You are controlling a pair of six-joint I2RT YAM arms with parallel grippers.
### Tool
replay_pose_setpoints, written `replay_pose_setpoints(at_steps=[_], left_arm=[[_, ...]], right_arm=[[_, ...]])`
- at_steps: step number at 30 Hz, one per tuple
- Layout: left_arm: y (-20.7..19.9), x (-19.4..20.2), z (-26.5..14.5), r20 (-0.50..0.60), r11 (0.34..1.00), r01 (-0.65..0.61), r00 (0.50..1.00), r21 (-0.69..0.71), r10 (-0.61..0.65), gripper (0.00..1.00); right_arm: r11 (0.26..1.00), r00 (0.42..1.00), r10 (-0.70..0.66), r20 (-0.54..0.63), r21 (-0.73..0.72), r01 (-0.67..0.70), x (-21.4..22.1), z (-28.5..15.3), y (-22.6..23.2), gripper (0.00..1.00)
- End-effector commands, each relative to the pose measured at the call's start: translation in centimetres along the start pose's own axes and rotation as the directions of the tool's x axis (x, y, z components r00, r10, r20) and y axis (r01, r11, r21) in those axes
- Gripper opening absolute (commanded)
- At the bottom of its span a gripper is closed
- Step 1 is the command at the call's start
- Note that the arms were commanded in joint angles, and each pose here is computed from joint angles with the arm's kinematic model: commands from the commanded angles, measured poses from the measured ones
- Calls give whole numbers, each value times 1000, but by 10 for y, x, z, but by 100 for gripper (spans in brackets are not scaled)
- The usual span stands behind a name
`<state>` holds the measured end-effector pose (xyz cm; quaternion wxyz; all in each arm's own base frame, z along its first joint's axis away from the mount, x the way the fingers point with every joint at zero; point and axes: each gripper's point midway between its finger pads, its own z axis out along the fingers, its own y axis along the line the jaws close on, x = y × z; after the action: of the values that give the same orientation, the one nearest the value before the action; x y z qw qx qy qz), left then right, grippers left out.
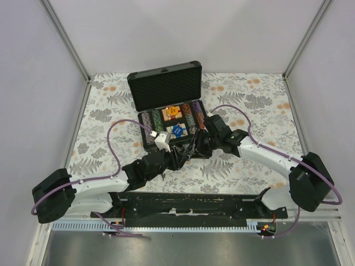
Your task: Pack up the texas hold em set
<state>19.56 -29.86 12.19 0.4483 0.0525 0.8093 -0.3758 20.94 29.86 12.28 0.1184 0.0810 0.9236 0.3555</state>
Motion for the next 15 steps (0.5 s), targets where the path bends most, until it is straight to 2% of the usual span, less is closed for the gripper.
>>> replay_pose_setpoints(at_steps=[1,5,8,12,15], left_arm=[[-13,-20,6,72,999,51,996,10,-51,35],[-15,-21,7,71,998,56,996,13,-56,21],[-18,-23,6,73,999,49,996,21,-51,2],[-12,-22,4,69,1000,4,998,-5,-3,2],[-7,-23,1,68,999,-49,996,-19,50,2]], right_arm=[[999,1000,7,2,-50,-7,-1,-2,10,49],[999,1000,11,0,-44,-10,0,-1,8,49],[999,1000,0,3,-36,0,-1,0,5,48],[1000,999,-26,43,8,25,-5,-8,-3,51],[996,993,-70,99,61,64,-11,-23,-10,61]])
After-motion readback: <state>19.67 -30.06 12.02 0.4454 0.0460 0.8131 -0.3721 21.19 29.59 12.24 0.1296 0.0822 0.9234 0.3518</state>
